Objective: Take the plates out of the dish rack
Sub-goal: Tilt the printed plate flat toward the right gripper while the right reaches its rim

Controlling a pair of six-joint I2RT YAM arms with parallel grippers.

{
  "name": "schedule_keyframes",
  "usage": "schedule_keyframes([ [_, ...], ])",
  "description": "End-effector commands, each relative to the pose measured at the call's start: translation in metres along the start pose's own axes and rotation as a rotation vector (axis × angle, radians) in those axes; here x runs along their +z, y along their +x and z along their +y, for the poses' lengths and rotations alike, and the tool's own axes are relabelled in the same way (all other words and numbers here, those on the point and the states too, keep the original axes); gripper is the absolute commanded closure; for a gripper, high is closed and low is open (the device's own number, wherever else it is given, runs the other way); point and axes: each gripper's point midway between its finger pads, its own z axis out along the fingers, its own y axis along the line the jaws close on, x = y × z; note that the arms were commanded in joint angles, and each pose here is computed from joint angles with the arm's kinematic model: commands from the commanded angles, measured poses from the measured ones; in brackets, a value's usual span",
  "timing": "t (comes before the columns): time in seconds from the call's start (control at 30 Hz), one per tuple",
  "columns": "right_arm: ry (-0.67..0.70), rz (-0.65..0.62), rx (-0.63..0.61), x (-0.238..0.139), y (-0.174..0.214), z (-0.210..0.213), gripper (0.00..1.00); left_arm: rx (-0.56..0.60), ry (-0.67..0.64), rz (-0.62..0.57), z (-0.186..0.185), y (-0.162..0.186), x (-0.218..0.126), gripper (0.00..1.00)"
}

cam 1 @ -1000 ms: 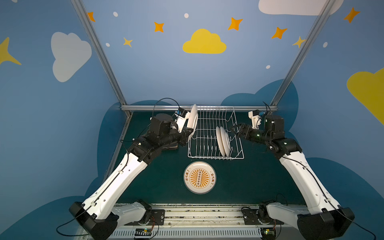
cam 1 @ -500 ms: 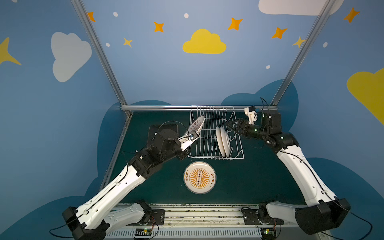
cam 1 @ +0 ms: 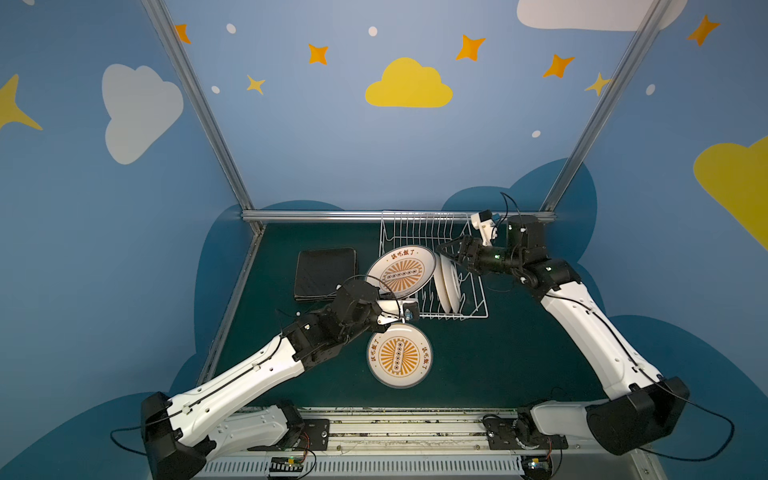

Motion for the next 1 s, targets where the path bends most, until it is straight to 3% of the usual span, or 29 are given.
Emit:
schedule_keyframes([
  [0.0,-0.004,0.018,-0.021,0.002,0.000,0.007,0.22,0.078,-0.126,-0.021,0.026,-0.012,-0.002,0.97],
  [0.37,0.063,0.156,0.058,0.021,0.026,-0.011,0.45,0.123,-0.180,-0.041,0.026,-0.015,0.001,0.97],
  [0.6,0.080,0.218,0.083,0.028,0.035,-0.016,0.54,0.166,-0.166,-0.023,0.019,-0.013,0.009,0.97],
  [0.83,0.090,0.251,0.100,0.033,0.045,-0.018,0.56,0.205,-0.167,-0.002,0.016,-0.011,0.019,0.97],
  [0.97,0.078,0.253,0.102,0.036,0.046,-0.018,0.66,0.216,-0.160,0.001,0.014,-0.011,0.023,0.97],
])
